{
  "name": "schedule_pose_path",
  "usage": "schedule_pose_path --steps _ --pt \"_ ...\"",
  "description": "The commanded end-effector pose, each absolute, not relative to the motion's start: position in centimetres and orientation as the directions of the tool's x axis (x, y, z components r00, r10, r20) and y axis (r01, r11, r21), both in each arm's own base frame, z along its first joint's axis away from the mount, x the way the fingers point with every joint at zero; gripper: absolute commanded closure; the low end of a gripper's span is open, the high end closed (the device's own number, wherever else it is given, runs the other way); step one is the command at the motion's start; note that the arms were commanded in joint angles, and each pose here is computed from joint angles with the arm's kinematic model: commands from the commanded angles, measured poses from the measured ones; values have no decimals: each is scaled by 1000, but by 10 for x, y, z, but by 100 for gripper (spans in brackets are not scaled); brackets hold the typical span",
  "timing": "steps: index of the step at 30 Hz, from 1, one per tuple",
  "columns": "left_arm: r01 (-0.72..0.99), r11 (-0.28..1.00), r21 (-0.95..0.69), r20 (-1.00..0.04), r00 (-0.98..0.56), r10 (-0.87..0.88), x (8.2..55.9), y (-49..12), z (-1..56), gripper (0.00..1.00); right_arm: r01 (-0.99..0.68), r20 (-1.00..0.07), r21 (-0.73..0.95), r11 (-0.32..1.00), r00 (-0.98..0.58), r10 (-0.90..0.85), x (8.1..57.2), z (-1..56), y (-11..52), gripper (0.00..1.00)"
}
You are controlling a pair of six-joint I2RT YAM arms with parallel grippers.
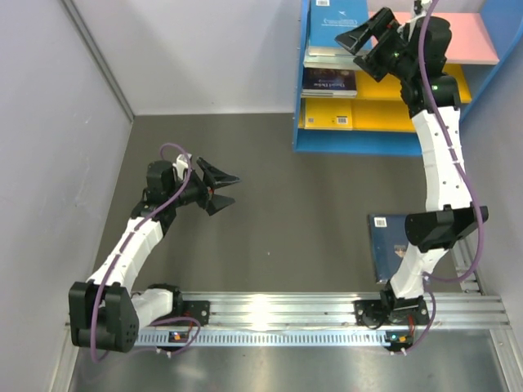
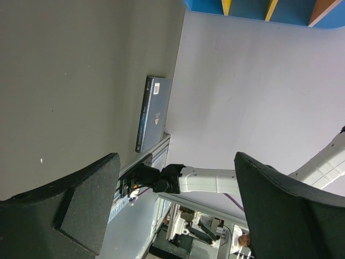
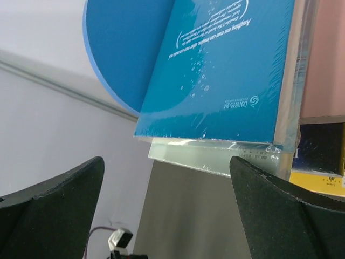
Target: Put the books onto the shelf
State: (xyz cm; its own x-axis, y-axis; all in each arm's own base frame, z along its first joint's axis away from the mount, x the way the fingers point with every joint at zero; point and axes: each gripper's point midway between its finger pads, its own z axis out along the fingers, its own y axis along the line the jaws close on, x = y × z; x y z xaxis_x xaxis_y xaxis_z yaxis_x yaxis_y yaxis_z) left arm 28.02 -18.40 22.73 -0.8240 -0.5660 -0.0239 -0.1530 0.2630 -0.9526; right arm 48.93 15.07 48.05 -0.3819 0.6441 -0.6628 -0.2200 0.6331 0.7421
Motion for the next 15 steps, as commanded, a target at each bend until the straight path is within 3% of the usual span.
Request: schedule_pose_path --steps 1,7,8,9,12,15 --pt "-100 254 -962 -67 -815 -575 289 -183 239 8 -219 -610 754 619 -584 536 458 446 162 0" --pt "-102 257 -961 -69 -811 -580 291 -182 239 9 -363 -645 747 557 -597 477 433 465 170 0" --pt "-100 259 -961 -72 -812 -580 291 -182 239 9 -366 -642 751 549 -599 479 431 462 168 6" --pt "-104 260 -960 -69 -812 -580 292 -182 238 9 -410 -674 734 541 -540 505 426 484 158 22" --pt "-104 262 -960 -69 -812 -579 293 -182 238 9 -494 -698 715 494 -471 539 416 515 145 43" --pt "-98 262 -960 -74 -814 -576 296 -183 240 9 -562 -726 681 470 -434 534 404 537 131 50"
